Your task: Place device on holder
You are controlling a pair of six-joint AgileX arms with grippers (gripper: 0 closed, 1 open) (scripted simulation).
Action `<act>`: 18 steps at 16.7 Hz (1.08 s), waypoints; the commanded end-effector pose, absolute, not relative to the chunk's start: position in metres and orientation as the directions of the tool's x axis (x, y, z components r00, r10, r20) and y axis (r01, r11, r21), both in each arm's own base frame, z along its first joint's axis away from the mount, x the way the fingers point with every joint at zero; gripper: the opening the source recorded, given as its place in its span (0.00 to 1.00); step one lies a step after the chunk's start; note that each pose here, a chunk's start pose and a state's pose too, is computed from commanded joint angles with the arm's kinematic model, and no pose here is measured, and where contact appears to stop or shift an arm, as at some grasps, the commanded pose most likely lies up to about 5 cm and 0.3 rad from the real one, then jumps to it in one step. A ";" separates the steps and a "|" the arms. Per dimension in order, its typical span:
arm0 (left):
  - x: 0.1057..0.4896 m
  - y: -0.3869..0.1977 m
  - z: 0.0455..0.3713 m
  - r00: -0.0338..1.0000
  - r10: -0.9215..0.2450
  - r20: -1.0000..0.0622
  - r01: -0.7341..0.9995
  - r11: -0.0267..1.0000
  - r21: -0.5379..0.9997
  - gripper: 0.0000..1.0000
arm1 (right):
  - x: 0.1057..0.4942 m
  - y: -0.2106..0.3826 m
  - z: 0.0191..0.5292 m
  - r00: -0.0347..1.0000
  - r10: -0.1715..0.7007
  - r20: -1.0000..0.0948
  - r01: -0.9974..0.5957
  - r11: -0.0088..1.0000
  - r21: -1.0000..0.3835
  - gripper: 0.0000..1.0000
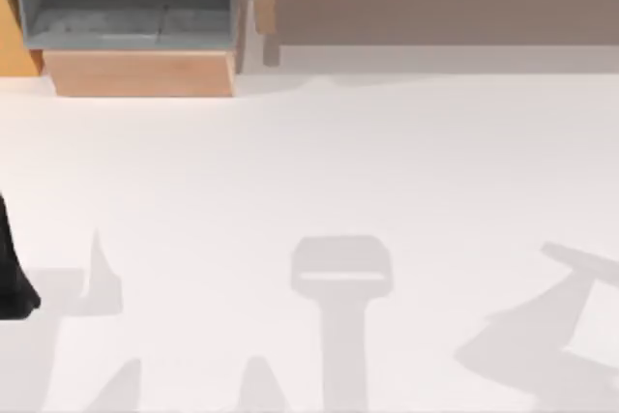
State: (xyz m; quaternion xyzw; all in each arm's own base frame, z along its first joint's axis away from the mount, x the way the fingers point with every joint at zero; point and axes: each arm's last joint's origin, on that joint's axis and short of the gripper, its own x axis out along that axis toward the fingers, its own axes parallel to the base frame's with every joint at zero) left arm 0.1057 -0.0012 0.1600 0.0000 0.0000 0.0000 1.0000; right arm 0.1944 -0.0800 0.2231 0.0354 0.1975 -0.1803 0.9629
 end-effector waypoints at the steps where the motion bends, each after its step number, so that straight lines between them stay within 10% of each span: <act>1: 0.106 -0.001 0.160 1.000 0.000 0.000 0.000 1.000 0.000 1.00 | 0.198 -0.081 0.221 0.857 -0.328 -0.397 0.357 0.934 0.000 0.00; 11: 0.106 -0.001 0.160 1.000 0.000 0.000 0.000 1.000 0.000 1.00 | 0.219 -0.087 0.209 0.840 -0.320 -0.437 0.344 0.939 -0.027 0.00; 18: 0.106 -0.001 0.160 1.000 0.000 0.000 0.000 1.000 0.000 1.00 | 0.219 -0.087 0.209 0.840 -0.320 -0.437 0.344 0.939 -0.027 0.53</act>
